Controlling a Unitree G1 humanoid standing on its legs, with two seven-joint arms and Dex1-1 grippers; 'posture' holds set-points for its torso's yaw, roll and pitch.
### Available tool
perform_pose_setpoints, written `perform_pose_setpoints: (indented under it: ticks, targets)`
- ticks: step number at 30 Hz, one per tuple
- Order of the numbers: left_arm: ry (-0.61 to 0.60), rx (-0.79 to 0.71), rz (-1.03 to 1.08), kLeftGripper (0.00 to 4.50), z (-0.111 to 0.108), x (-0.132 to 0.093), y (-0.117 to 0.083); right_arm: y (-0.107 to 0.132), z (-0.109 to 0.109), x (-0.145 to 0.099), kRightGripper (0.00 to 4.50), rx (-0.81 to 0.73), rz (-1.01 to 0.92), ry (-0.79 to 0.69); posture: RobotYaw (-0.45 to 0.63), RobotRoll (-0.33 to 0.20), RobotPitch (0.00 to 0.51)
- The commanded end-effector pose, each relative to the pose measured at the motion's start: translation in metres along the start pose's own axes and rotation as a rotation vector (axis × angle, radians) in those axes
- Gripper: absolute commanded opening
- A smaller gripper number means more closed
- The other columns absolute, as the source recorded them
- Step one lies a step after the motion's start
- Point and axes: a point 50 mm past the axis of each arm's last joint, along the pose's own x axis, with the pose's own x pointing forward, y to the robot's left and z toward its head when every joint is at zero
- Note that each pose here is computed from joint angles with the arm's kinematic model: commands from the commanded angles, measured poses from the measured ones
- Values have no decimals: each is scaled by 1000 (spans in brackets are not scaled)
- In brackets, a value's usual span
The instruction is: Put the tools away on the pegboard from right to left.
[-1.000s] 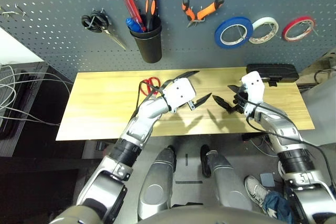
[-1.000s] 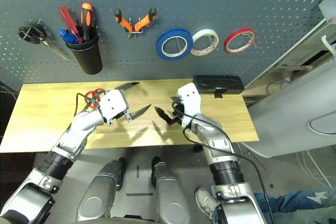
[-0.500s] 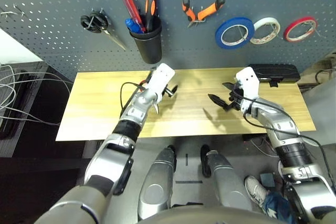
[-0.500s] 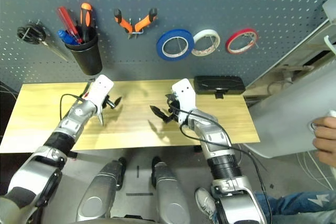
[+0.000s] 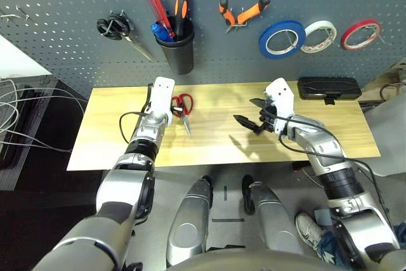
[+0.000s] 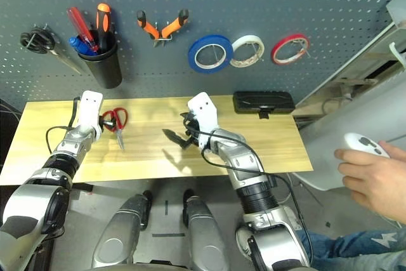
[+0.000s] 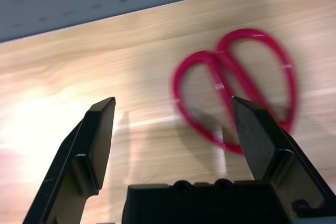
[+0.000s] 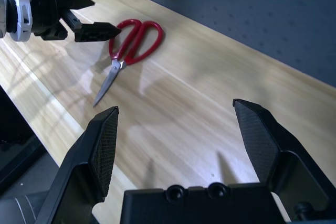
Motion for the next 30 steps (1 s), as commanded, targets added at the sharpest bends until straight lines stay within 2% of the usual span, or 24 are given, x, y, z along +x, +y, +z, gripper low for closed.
perform_pose_setpoints:
  ticks: [1,6,18,21,30]
  targets:
    - [46,-19,24,4479,-14,-1,1,4,-1,4,4500,-7,5,-1,83,0,294]
    - [67,-21,27,4479,-20,-1,-4,6,5,5,4500,-1,2,-23,73,0,303]
    - [134,-18,-15,4479,-31,-1,-17,13,2,-6,4500,13,-5,-8,31,0,328]
    - [271,-60,-30,3883,-49,-5,-17,13,3,-8,4500,19,-9,-6,26,0,332]
    - [470,-145,2,797,-81,-15,-1,11,4,-8,4500,25,-18,0,29,0,340]
